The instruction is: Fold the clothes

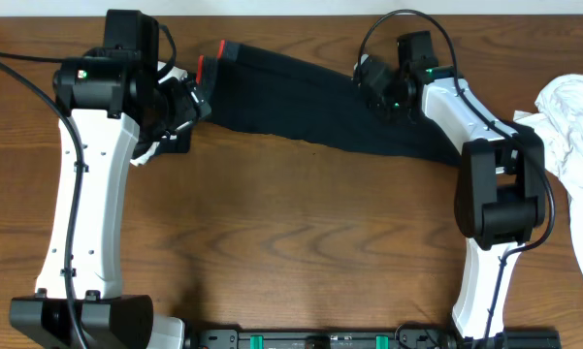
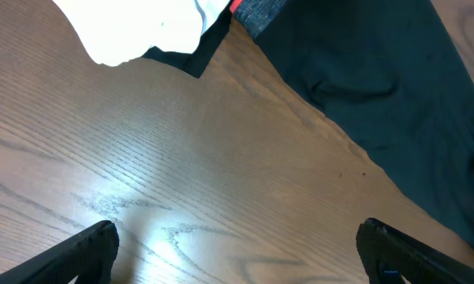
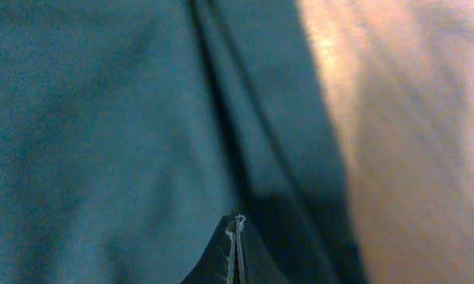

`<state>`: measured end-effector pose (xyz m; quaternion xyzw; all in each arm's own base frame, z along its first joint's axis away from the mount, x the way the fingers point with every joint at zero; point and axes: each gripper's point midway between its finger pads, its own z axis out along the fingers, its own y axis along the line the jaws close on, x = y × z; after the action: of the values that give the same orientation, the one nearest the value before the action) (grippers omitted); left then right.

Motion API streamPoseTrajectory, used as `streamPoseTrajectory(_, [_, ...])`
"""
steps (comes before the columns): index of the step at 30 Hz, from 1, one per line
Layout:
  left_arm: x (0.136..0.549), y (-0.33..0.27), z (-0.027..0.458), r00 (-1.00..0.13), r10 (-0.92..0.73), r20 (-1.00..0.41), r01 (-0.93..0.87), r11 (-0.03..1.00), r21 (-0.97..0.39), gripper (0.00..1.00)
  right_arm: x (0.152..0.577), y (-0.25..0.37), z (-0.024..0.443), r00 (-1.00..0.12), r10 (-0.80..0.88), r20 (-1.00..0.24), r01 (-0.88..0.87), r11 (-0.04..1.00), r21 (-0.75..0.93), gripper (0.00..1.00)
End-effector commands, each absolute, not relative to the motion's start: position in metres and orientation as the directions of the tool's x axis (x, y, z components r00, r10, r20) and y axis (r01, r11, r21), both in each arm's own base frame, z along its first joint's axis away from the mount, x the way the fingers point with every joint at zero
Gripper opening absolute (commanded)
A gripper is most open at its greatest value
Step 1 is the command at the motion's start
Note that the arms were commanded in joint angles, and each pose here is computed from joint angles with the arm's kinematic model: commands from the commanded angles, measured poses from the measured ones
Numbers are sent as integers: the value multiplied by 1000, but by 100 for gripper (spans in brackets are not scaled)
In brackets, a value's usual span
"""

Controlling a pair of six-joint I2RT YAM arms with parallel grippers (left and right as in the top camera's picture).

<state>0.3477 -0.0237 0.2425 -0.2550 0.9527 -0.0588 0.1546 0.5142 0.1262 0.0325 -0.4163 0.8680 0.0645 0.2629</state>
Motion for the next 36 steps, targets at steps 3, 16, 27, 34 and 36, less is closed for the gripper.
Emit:
streamPoseTrajectory(3, [348, -22, 246, -819, -504, -274, -468, 863, -187, 98, 529, 107, 34, -552, -646, -527, -695, 705, -137, 1])
streamPoseTrajectory(16, [348, -22, 246, -819, -504, -274, -468, 863, -187, 98, 516, 120, 32, -548, -643, -534, -732, 678, -64, 40])
streamPoseTrajectory(27, [348, -22, 246, -819, -504, -274, -468, 863, -187, 98, 499, 125, 27, -496, -704, -509, -803, 595, -41, 24])
streamPoseTrajectory(34, [348, -22, 246, -819, -504, -274, -468, 863, -187, 98, 497, 125, 19, -482, -720, -499, -816, 576, -43, 23])
streamPoseTrajectory(36, [348, -22, 246, -819, -504, -274, -468, 863, -187, 98, 496, 125, 10, -490, -721, -489, -817, 576, -31, 25])
